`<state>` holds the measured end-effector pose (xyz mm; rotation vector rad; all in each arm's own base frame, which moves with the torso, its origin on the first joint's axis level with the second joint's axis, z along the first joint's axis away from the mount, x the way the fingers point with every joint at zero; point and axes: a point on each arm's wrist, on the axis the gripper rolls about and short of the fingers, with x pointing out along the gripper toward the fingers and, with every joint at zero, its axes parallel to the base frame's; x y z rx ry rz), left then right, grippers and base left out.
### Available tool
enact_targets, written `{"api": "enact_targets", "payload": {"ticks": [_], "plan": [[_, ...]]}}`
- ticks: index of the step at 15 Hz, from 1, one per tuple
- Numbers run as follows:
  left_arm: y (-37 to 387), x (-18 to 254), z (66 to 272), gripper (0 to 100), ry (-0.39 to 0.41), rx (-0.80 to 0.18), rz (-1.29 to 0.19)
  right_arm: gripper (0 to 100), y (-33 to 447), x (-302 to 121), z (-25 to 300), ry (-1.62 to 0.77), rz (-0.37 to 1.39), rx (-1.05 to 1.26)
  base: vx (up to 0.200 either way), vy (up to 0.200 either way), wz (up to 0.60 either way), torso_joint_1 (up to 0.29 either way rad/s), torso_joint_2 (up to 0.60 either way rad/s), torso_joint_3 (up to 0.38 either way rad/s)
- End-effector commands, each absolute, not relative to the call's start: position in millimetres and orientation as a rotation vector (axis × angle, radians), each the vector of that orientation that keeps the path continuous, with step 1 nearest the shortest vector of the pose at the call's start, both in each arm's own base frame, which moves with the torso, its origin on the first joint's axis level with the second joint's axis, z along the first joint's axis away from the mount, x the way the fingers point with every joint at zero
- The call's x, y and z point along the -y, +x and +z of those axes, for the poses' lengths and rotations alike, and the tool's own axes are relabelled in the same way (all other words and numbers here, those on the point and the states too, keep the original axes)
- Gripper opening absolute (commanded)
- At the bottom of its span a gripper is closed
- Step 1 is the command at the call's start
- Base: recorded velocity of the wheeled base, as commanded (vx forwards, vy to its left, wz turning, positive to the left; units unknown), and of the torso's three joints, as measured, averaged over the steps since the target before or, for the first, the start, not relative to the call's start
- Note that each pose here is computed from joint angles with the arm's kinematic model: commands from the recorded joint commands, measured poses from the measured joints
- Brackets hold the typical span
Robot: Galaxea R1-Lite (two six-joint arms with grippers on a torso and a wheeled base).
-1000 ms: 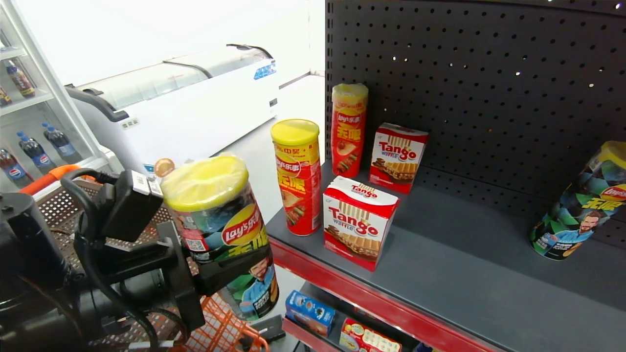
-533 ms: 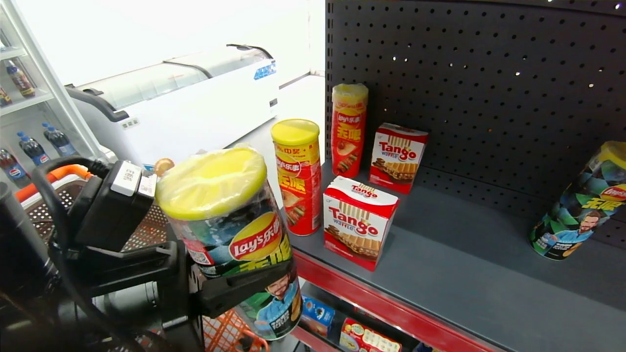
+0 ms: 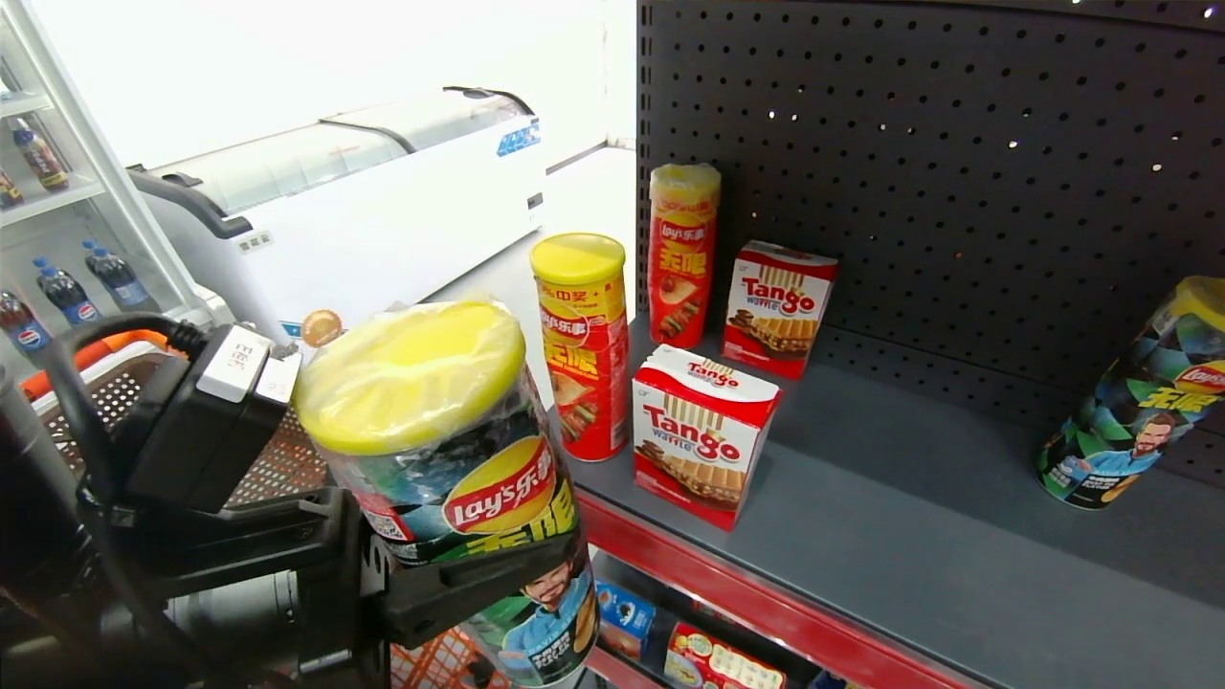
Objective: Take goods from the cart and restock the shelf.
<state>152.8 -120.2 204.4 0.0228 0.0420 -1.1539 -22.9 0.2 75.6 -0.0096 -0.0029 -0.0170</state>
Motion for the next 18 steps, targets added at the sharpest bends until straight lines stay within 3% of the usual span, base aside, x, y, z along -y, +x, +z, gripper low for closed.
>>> {"api": "enact_targets", "payload": {"ticks": [1, 5, 12, 18], "plan": [[152.7, 120.1, 204.5, 0, 0.022, -0.042, -1.154, 100, -22.8, -0.2, 75.6, -0.011, -0.017, 0.001, 0.0, 0.0, -0.6, 0.002, 0.01, 0.007], [153.5, 119.5, 204.3, 0, 0.023, -0.041, -1.149, 100, -22.8, -0.2, 75.8, -0.011, -0.018, 0.003, 0.0, 0.0, -0.6, 0.005, 0.0, 0.001], [153.9, 119.4, 203.6, 0, 0.023, -0.044, -1.148, 100, -22.8, -0.2, 75.6, -0.011, -0.017, 0.001, 0.0, 0.0, 0.0, 0.0, 0.0, 0.0], [154.2, 119.3, 202.9, 0, 0.023, -0.048, -1.146, 100, -22.8, -0.2, 75.6, -0.011, -0.017, 0.001, 0.0, 0.0, -0.6, 0.004, 0.0, 0.001]]}}
